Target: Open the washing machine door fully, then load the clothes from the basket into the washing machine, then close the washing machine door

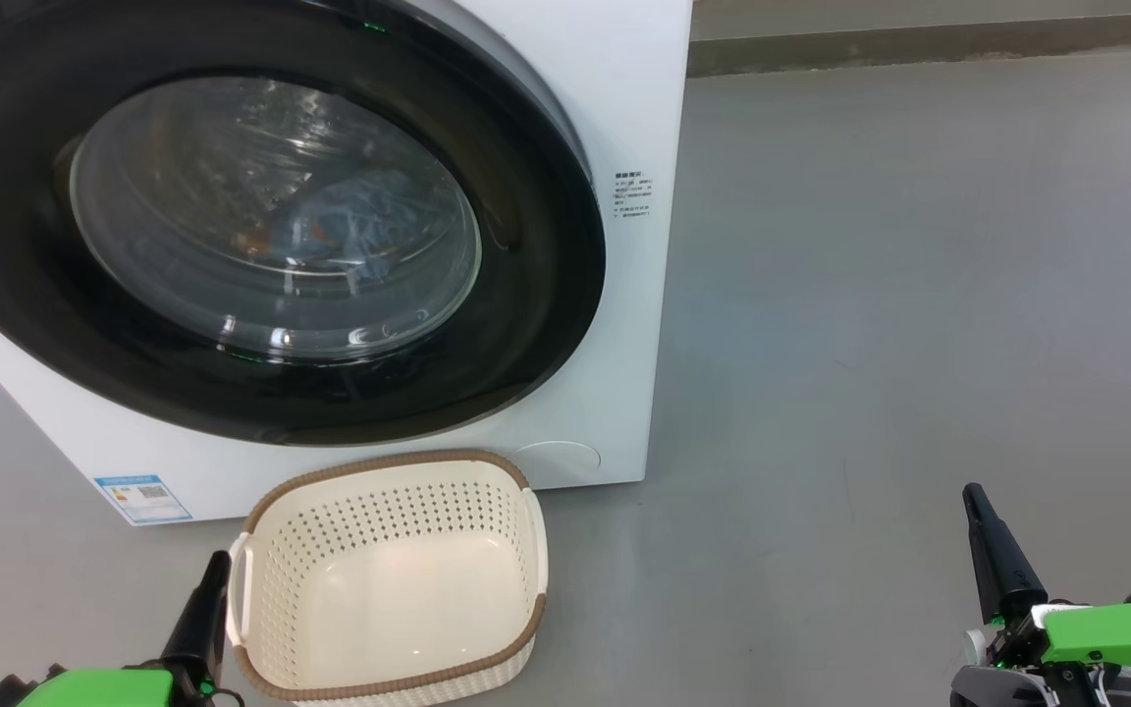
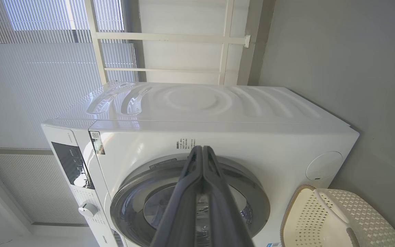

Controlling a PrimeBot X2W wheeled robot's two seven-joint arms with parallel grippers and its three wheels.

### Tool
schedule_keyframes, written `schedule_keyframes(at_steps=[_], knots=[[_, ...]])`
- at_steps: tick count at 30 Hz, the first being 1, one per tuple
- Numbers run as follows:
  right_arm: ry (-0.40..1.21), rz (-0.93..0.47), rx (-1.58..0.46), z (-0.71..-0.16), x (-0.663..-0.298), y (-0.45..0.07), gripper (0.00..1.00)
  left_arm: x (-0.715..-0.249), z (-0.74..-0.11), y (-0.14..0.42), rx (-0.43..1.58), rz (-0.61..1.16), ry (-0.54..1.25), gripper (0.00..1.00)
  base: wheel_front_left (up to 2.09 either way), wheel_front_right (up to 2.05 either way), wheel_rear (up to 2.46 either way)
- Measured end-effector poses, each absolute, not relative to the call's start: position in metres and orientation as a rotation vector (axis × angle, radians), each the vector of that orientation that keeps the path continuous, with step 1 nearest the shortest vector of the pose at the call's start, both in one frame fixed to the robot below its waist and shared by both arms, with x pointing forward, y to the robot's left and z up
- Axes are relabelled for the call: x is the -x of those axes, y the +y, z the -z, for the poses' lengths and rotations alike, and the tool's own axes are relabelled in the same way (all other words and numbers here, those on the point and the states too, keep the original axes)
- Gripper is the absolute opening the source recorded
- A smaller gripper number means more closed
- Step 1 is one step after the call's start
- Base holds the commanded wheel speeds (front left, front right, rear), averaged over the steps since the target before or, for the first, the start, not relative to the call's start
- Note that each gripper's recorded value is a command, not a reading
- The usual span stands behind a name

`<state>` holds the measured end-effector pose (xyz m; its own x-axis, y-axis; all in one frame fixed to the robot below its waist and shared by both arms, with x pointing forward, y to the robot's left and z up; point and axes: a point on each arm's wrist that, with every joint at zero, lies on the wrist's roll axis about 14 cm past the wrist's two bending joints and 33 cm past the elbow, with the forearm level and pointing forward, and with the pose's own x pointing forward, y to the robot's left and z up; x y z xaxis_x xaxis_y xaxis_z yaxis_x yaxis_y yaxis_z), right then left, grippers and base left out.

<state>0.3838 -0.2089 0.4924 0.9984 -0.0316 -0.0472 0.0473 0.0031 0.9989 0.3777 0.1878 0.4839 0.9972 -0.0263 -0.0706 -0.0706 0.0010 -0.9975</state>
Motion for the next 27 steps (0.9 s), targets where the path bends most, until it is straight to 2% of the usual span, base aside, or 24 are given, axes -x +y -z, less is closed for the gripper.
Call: schedule_keyframes(at_steps=[27], knots=[[0.012, 0.062, -1.568, -0.4924, -0.3838, -0.2084, 0.00, -0.3777, -0.4839, 0.1879, 1.570, -0.035, 0.076, 0.00, 0.00, 0.00, 0.00]])
